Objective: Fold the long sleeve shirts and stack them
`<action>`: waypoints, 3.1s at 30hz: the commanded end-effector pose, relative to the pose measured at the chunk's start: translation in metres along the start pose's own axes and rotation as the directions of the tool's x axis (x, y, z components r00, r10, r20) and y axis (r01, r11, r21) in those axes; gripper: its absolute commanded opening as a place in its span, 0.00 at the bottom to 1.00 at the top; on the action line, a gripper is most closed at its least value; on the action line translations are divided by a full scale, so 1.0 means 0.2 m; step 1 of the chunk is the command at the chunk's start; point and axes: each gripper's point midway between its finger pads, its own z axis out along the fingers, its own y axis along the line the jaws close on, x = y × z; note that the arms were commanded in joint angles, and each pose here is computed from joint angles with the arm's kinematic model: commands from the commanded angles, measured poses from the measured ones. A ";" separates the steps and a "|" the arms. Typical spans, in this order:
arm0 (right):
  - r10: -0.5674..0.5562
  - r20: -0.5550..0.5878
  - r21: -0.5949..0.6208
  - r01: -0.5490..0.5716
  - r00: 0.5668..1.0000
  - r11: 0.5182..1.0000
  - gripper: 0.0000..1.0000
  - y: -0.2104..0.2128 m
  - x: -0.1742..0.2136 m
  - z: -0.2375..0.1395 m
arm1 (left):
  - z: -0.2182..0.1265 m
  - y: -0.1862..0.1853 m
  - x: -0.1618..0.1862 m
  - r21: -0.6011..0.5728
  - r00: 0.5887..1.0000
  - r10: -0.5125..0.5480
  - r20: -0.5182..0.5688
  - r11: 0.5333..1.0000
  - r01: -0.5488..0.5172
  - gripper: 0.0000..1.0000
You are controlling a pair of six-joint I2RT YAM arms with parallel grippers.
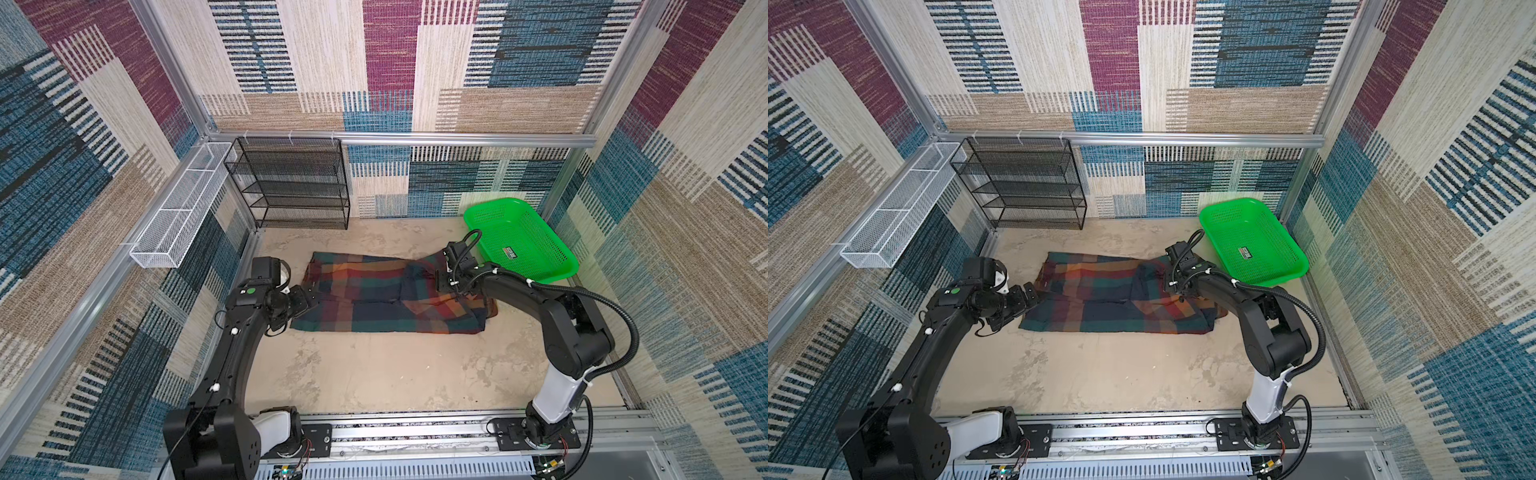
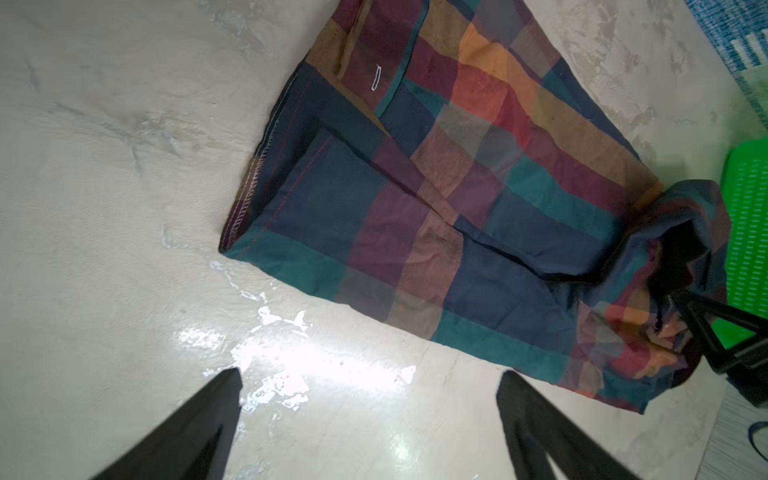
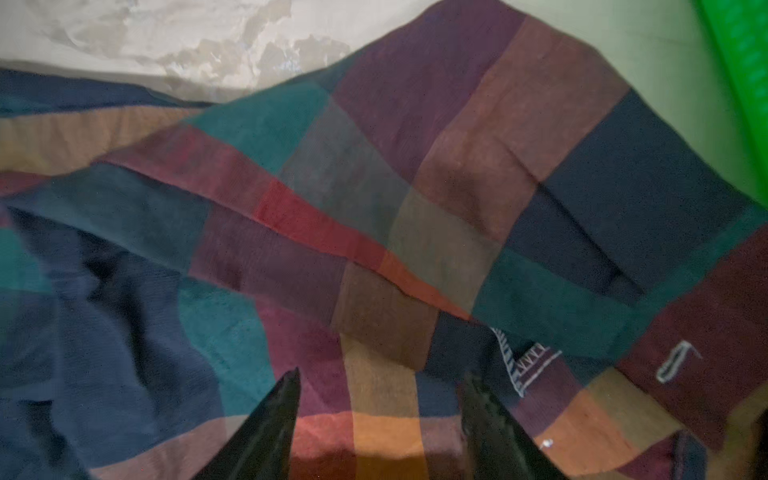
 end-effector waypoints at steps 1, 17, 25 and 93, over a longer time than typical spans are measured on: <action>-0.071 0.014 0.119 0.069 0.997 0.990 0.60 -0.07 -0.03 0.07 | -0.03 0.02 -0.03 -0.021 0.997 0.046 0.063 0.999 -0.044 0.99; -0.173 0.025 0.304 0.157 0.985 0.940 0.00 -0.10 -0.15 -0.03 | -0.07 -0.02 -0.04 0.028 0.996 0.039 0.079 0.999 -0.042 0.99; -0.237 -0.020 0.239 0.235 0.971 0.942 0.00 0.06 -0.20 -0.32 | -0.08 -0.04 -0.03 0.048 0.995 0.040 0.088 0.998 -0.045 0.99; -0.048 -0.255 -0.670 -0.140 0.966 0.729 0.00 1.65 -0.01 -0.40 | -0.42 -0.25 0.16 0.306 0.933 0.160 0.322 0.915 -0.263 0.99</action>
